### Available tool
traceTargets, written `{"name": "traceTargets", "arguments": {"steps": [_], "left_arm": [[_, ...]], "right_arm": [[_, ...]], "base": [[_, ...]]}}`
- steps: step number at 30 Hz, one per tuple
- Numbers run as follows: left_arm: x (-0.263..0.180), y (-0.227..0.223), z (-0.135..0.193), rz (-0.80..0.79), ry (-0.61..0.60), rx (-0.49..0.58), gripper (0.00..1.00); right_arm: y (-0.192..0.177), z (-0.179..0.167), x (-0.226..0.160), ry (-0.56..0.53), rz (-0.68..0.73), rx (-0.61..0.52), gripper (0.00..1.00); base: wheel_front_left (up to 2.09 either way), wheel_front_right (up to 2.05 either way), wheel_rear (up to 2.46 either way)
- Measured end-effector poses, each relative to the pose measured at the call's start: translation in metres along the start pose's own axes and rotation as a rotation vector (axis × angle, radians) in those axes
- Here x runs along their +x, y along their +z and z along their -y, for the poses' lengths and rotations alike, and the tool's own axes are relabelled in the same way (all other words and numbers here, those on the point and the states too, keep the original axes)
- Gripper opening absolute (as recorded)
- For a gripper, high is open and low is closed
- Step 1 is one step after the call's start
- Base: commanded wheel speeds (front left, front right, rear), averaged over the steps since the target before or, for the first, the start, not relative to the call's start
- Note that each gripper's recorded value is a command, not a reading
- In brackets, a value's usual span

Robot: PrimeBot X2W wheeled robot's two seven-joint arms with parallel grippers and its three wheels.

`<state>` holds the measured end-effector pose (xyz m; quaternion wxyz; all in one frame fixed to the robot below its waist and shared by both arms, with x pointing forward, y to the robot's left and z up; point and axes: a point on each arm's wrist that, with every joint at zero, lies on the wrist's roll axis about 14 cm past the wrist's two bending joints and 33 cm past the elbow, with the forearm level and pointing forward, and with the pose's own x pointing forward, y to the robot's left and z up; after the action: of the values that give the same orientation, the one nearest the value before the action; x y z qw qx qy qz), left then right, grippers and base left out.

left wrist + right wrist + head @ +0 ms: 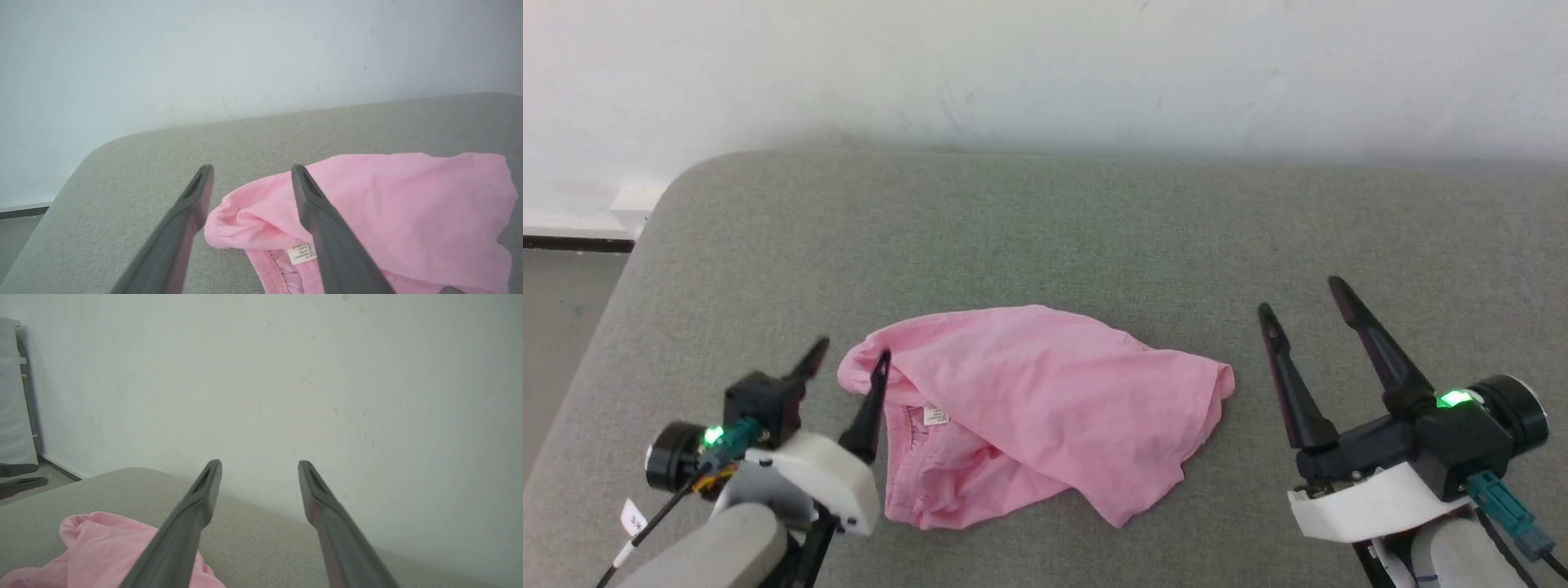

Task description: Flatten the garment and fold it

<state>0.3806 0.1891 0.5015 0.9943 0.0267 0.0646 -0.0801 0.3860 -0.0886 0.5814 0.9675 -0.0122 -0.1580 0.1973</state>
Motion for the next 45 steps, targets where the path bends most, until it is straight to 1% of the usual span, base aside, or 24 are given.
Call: {"name": "traceTargets", "arguments": {"steps": [2, 4, 6, 9, 11, 13, 14, 17, 19, 23, 26, 28, 29, 33, 35, 39, 40, 41, 44, 45], "left_arm": [[0.0, 0.032, -0.005, 0.115, 0.061, 0.01, 1.0], [-0.005, 0.059, -0.012, 0.225, 0.132, 0.023, 1.0], [-0.012, 0.071, -0.018, 0.288, 0.194, 0.047, 1.0], [-0.024, 0.078, -0.026, 0.345, 0.28, 0.033, 1.0], [-0.03, 0.076, -0.03, 0.36, 0.322, 0.031, 1.0], [-0.035, 0.074, -0.033, 0.366, 0.348, 0.033, 1.0], [-0.035, 0.074, -0.034, 0.372, 0.352, 0.031, 1.0], [-0.034, 0.066, -0.032, 0.361, 0.349, 0.016, 1.0], [-0.03, 0.06, -0.036, 0.345, 0.357, 0.016, 1.0], [-0.027, 0.05, -0.043, 0.322, 0.388, 0.026, 1.0], [-0.024, 0.042, -0.042, 0.303, 0.392, 0.033, 1.0], [-0.023, 0.036, -0.043, 0.287, 0.395, 0.035, 1.0], [-0.022, 0.035, -0.044, 0.283, 0.401, 0.034, 1.0], [-0.021, 0.028, -0.046, 0.267, 0.411, 0.033, 1.0], [-0.02, 0.025, -0.046, 0.258, 0.411, 0.03, 1.0], [-0.021, 0.019, -0.048, 0.242, 0.423, 0.025, 1.0], [-0.021, 0.018, -0.049, 0.239, 0.427, 0.026, 1.0], [-0.021, 0.017, -0.05, 0.238, 0.428, 0.027, 1.0], [-0.021, 0.018, -0.052, 0.239, 0.433, 0.027, 1.0], [-0.021, 0.018, -0.052, 0.24, 0.431, 0.025, 1.0]], "right_arm": [[0.007, -0.01, 0.004, 0.044, 0.024, 0.021, 1.0], [0.011, -0.025, 0.007, 0.129, 0.032, 0.001, 1.0], [0.009, -0.04, 0.007, 0.216, 0.022, -0.016, 1.0], [-0.008, -0.064, 0.0, 0.359, -0.042, -0.029, 1.0], [-0.034, -0.077, -0.013, 0.455, -0.147, -0.041, 1.0], [-0.067, -0.083, -0.025, 0.516, -0.318, -0.045, 1.0], [-0.077, -0.087, -0.031, 0.547, -0.384, -0.038, 1.0], [-0.104, -0.1, -0.045, 0.645, -0.567, -0.043, 1.0], [-0.123, -0.104, -0.058, 0.71, -0.696, -0.075, 1.0], [-0.146, -0.113, -0.079, 0.814, -0.889, -0.105, 1.0], [-0.157, -0.113, -0.08, 0.849, -0.966, -0.136, 1.0], [-0.162, -0.108, -0.072, 0.856, -0.977, -0.195, 1.0], [-0.165, -0.107, -0.067, 0.856, -0.981, -0.208, 1.0], [-0.176, -0.117, -0.068, 0.874, -1.02, -0.189, 1.0], [-0.181, -0.121, -0.073, 0.895, -1.048, -0.216, 1.0], [-0.183, -0.131, -0.082, 0.929, -1.073, -0.216, 1.0], [-0.182, -0.133, -0.083, 0.932, -1.063, -0.205, 0.31], [-0.18, -0.134, -0.082, 0.934, -1.047, -0.195, 0.0], [-0.175, -0.133, -0.077, 0.922, -0.967, -0.157, 0.0], [-0.172, -0.133, -0.075, 0.909, -0.943, -0.121, 0.0]], "base": [[0.0, 0.0, 0.0], [0.0, 0.0, 0.0], [0.0, 0.0, 0.0], [0.0, 0.0, 0.0], [0.0, 0.0, 0.0], [0.0, 0.0, 0.0], [0.0, 0.0, 0.0], [0.0, 0.0, 0.0], [0.0, 0.0, 0.0], [0.0, 0.0, 0.0], [0.0, 0.0, 0.0], [0.0, 0.0, 0.0], [0.0, 0.0, 0.0], [0.0, 0.0, 0.0], [0.0, 0.0, 0.0], [0.0, 0.0, 0.0], [0.0, 0.0, 0.0], [0.0, 0.0, 0.0], [0.0, 0.0, 0.0], [0.0, 0.0, 0.0]]}}
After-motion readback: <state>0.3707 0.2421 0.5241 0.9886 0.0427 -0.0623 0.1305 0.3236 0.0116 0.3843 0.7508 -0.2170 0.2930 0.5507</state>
